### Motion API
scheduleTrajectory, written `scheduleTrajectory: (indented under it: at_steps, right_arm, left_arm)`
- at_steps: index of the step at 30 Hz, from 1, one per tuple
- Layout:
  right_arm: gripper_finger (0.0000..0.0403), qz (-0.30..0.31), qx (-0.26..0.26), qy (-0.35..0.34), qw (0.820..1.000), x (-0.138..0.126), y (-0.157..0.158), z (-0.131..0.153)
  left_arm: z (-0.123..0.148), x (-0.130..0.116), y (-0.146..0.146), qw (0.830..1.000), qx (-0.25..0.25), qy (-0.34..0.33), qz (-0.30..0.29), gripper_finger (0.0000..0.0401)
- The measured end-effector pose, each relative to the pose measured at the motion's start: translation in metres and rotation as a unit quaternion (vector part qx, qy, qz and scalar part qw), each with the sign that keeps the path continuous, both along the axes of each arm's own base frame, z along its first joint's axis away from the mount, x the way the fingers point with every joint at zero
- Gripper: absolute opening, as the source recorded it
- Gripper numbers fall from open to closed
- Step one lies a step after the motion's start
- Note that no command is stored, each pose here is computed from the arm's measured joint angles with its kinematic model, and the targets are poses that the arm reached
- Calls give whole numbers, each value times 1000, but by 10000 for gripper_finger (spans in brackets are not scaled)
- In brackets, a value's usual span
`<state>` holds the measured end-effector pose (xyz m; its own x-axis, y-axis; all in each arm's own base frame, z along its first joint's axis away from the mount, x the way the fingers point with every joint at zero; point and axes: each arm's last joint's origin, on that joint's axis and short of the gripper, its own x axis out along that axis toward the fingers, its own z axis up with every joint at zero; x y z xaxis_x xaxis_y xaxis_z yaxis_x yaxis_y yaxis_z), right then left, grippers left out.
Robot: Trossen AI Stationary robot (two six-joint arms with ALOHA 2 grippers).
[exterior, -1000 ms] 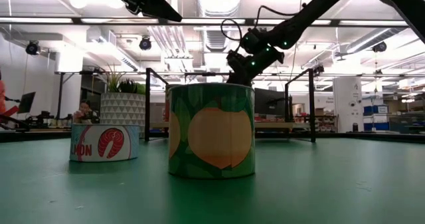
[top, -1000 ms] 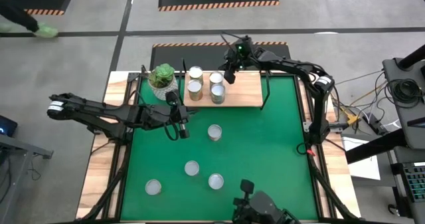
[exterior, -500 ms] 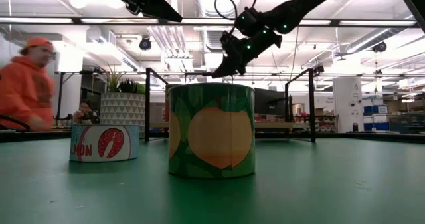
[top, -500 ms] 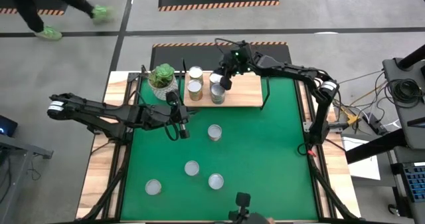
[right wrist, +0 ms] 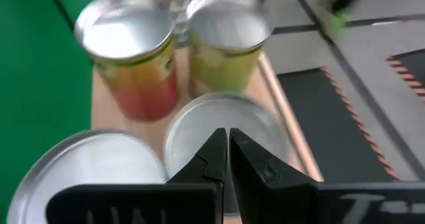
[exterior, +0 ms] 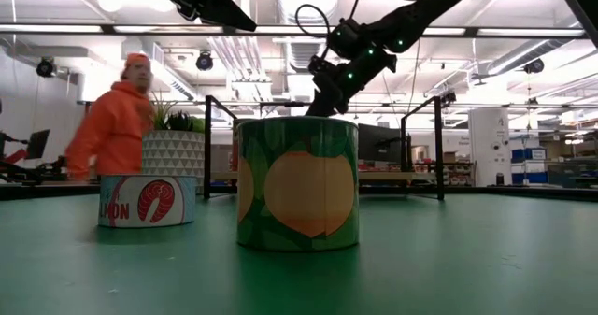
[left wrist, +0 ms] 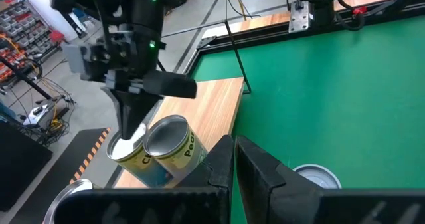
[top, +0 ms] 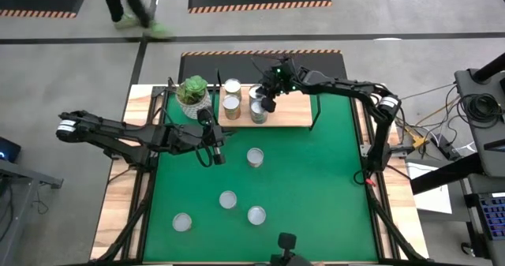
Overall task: Pick and place cans onto a shelf
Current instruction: Adjust the canned goods on the shelf
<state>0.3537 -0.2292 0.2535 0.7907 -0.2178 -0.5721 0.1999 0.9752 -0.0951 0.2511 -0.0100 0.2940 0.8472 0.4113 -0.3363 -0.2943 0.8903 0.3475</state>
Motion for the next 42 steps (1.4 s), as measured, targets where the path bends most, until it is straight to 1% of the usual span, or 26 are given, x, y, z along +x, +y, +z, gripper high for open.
scheduleTrajectory:
  at_steps: [8, 19, 31, 38, 42]
  right_arm:
    - [9, -7, 2, 10, 1000, 1, -3, -7]
    - [9, -39, -25, 33, 998, -1, -5, -6]
    - [9, -39, -23, 38, 998, -2, -4, -5]
    - [9, -39, -25, 36, 998, -4, -2, 0]
    - [9, -34, -34, 20, 999, -6, 5, 14]
  left_arm:
    - [0, 0, 0, 1000, 0, 0, 0, 0]
    - [0, 0, 0, 1000, 0, 0, 0, 0]
    - [0, 0, 0, 1000, 0, 0, 0, 0]
    - [0, 0, 0, 1000, 0, 0, 0, 0]
    - [0, 0, 0, 1000, 0, 0, 0, 0]
